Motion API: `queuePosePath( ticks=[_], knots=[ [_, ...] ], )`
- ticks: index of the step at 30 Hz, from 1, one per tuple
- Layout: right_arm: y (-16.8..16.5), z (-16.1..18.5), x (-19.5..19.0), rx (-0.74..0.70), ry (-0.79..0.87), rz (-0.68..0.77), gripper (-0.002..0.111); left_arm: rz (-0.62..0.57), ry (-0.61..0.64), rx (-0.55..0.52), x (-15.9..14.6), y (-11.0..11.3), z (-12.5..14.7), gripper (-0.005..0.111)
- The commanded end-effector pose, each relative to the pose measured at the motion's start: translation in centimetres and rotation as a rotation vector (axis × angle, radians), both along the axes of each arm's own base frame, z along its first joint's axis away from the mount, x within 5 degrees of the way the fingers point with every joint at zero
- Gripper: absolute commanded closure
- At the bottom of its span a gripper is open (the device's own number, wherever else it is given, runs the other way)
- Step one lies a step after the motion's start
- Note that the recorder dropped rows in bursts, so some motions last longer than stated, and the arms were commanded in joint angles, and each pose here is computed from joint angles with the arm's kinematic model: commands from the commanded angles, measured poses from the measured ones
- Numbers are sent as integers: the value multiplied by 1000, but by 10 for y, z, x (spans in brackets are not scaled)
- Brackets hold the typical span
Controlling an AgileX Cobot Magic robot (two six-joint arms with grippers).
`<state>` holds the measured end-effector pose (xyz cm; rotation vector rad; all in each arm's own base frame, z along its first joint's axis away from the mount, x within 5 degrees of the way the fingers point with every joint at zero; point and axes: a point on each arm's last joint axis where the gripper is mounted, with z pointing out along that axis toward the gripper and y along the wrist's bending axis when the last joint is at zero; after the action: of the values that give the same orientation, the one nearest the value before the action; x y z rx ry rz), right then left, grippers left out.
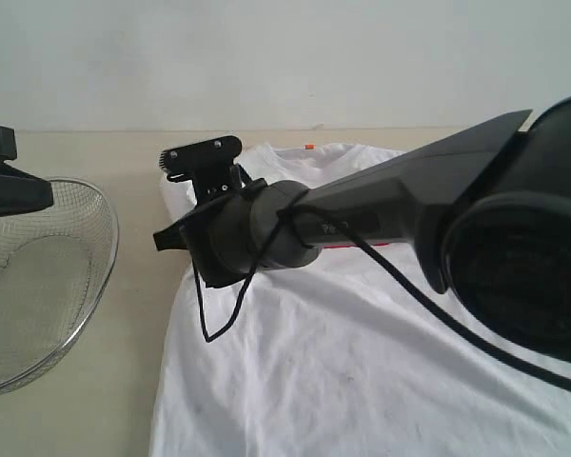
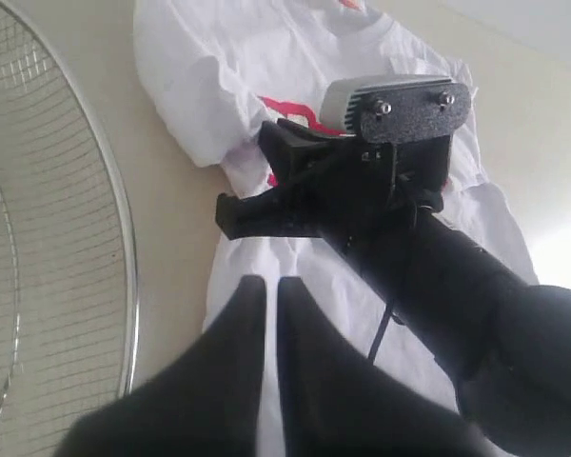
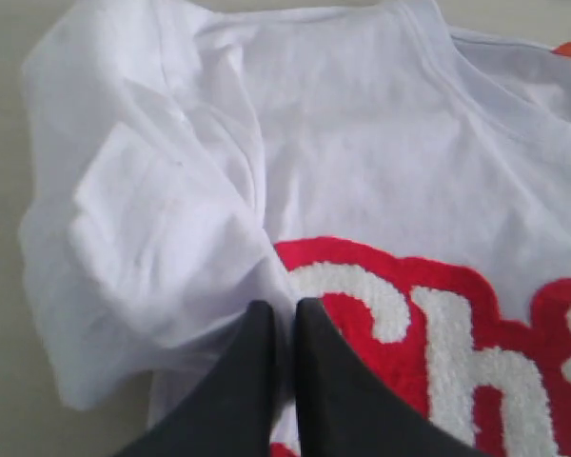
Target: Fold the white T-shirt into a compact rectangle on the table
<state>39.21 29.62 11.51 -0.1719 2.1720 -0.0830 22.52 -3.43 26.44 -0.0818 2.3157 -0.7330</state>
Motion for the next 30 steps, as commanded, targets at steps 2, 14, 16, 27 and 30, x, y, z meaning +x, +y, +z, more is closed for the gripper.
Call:
queuePosePath(
  ticks=[2, 14, 16, 27, 30],
  knots=[
    [-8, 5, -3, 49, -4, -101, 108, -7, -1, -10, 0, -1, 0, 102],
    [-6, 4, -3, 274, 5, -225, 108, -4, -16, -29, 2, -1, 0, 102],
    [-6, 4, -3, 271, 5, -223, 108, 5, -20, -42, 16, -1, -4, 102],
    [-6, 4, -3, 217, 5, -185, 108, -182, 123, -120, 124, -7, -32, 102],
    [-6, 4, -3, 200, 5, -174, 108, -178, 151, -149, 154, -6, -44, 96]
  ],
)
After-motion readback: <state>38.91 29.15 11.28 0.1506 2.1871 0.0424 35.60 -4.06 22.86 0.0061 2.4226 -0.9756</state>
